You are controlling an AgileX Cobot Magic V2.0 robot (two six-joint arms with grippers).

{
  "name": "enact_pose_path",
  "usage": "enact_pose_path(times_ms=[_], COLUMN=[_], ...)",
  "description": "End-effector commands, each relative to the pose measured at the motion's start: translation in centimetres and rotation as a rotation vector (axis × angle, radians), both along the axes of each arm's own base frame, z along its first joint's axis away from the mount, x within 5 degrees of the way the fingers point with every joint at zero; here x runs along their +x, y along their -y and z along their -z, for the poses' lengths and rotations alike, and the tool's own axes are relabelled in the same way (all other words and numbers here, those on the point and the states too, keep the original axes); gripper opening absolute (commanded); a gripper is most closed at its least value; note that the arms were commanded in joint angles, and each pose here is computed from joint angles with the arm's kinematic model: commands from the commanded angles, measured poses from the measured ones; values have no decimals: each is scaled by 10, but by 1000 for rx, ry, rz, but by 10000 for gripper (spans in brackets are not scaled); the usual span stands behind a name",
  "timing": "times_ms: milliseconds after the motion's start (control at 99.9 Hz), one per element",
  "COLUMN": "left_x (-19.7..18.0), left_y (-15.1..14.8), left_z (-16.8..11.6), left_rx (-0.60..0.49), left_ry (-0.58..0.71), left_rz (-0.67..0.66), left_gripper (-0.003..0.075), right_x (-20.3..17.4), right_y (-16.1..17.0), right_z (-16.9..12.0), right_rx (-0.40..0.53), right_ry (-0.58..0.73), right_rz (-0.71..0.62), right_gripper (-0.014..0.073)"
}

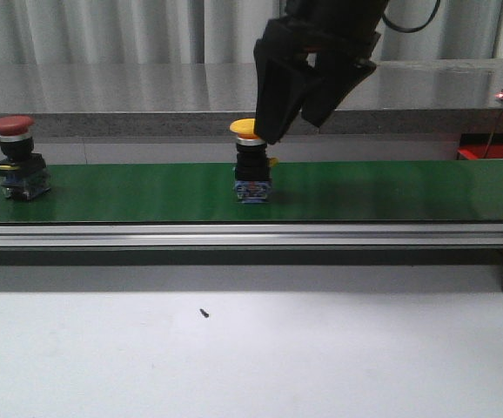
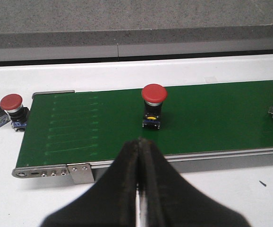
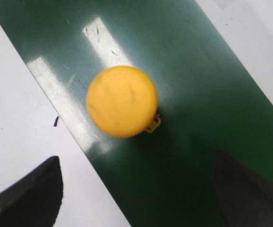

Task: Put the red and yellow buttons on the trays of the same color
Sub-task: 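Lower the right gripper onto the yellow button on the belt and grasp, then lift the yellow button and carry it toward the yellow tray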

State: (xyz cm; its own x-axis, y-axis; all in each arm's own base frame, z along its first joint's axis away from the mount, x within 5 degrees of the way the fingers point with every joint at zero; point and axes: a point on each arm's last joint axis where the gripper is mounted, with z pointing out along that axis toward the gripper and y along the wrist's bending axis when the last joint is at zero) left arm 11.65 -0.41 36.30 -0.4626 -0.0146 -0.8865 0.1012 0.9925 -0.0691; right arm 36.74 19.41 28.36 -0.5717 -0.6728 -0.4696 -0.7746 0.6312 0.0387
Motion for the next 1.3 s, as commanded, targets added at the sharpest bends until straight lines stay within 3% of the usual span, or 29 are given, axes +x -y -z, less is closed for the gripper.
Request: enact_pose_path(times_ms=[0, 270, 340, 490, 560, 861, 1141, 1291], left_x=[1, 1, 1, 1, 1, 1, 1, 1], left_y=[0, 0, 0, 0, 0, 0, 0, 0], left_z=[-15, -15, -15, -15, -15, -15, -15, -15], left_rx=[-19, -19, -19, -19, -19, -19, -19, -21], left_ry=[95, 96, 96, 96, 96, 96, 96, 97], left_rz=[-14, -15, -15, -15, -15, -15, -15, -15], left_gripper=[-20, -20, -20, -20, -20, -20, -20, -20], right_x=[2, 14, 15, 15, 15, 8, -8, -17], right_y=[-1, -6, -5, -2, -1, 35, 113, 167], right_z=[-25, -6, -5, -4, -4, -42, -66, -70], right_rx=[47, 44, 42, 29, 26, 68, 68, 67], right_ry=[105, 110, 114, 99, 99, 133, 180, 184], right_rz=[-7, 8, 10, 10, 14, 127, 311, 479], right_gripper=[631, 613, 516, 186, 109, 98, 98, 98])
